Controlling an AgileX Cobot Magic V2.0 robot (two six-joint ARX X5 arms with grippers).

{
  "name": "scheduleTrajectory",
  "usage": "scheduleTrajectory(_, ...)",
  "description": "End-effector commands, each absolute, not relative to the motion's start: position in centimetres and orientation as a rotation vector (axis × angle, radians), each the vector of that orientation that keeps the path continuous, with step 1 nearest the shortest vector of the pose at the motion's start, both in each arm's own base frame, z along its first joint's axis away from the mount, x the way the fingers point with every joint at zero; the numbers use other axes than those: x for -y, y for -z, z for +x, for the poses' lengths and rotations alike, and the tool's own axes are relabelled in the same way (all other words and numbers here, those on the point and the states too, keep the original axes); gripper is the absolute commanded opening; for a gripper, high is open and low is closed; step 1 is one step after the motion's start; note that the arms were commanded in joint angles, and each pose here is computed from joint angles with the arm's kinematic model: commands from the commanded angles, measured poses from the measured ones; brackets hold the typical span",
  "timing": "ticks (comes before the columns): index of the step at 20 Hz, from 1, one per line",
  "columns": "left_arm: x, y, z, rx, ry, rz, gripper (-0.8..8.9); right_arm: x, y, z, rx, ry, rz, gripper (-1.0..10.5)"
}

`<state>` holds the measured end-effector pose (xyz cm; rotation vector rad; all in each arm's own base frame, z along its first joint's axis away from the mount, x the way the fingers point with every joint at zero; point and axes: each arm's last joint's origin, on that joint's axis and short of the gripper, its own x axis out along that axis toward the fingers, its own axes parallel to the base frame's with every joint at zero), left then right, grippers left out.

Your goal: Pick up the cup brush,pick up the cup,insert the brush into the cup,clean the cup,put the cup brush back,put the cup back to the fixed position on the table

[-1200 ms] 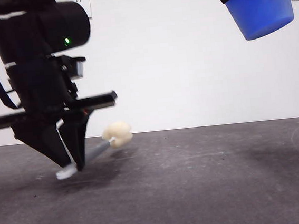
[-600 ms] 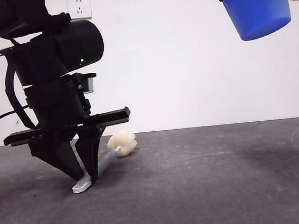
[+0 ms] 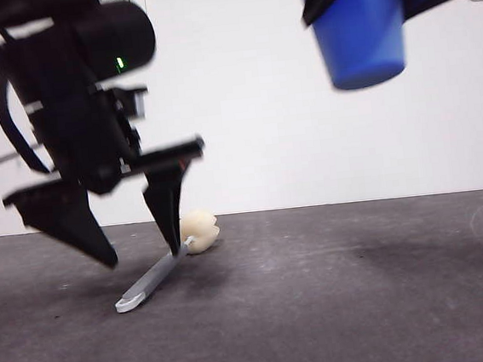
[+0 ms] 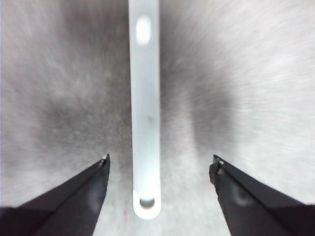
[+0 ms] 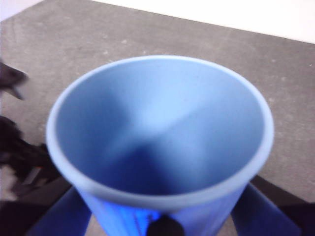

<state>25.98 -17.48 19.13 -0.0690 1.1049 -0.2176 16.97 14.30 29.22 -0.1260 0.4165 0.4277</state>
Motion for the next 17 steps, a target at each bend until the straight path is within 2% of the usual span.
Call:
scheduleTrajectory(1,16.9,-21.3,24.9,-1.055,0.278,-0.035,3.46,-14.9,-28.0,19.1,-0.437,-0.419,-0.099,-0.2)
scheduleTrajectory(6,14.5,-27.9,21.3,-0.866,0.383,-0.042,3.46,-15.5,-24.0,24.2,-0.483,-0.409,-0.065,-0.2)
scheduleTrajectory(9,13.0,-30.6,19.2,-0.77,0.415,-0.054,3.46,-15.5,-21.3,25.9,-0.501,-0.41,-0.058,-0.2)
scheduleTrajectory(12,11.9,-32.0,17.5,-0.726,0.427,-0.062,3.46,-15.2,-18.7,26.6,-0.503,-0.393,-0.059,-0.2)
scheduleTrajectory(17,11.3,-32.2,16.7,-0.747,0.422,-0.054,3.46,-14.7,-16.1,27.2,-0.456,-0.402,-0.065,-0.2)
